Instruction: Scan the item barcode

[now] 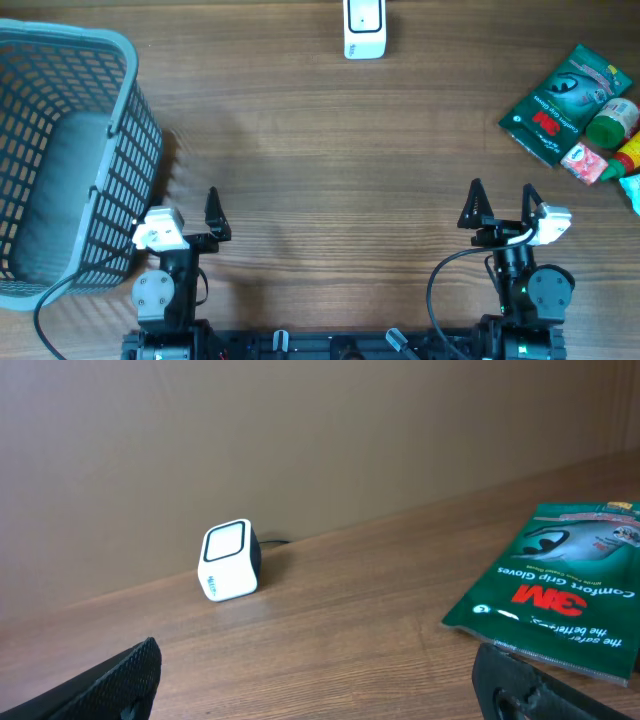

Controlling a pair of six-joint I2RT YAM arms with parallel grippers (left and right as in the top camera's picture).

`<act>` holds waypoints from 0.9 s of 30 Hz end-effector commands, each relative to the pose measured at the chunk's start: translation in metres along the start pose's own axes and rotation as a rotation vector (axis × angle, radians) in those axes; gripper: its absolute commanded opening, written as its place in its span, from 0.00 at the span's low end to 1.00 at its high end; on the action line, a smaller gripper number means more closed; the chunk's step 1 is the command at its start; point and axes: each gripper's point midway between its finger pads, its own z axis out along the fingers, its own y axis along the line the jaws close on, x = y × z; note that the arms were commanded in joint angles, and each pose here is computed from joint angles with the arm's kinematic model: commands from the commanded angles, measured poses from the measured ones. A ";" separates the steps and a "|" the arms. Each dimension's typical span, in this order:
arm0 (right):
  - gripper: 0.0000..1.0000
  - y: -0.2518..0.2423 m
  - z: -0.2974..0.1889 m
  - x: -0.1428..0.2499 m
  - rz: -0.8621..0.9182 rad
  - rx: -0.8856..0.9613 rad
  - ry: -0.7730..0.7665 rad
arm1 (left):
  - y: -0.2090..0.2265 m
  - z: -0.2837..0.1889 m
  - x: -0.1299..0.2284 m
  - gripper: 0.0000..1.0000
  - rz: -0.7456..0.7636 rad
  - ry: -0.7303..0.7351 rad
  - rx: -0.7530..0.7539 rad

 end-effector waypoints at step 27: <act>1.00 -0.001 0.000 -0.003 -0.001 0.007 -0.015 | -0.002 0.001 0.003 1.00 0.029 -0.006 0.018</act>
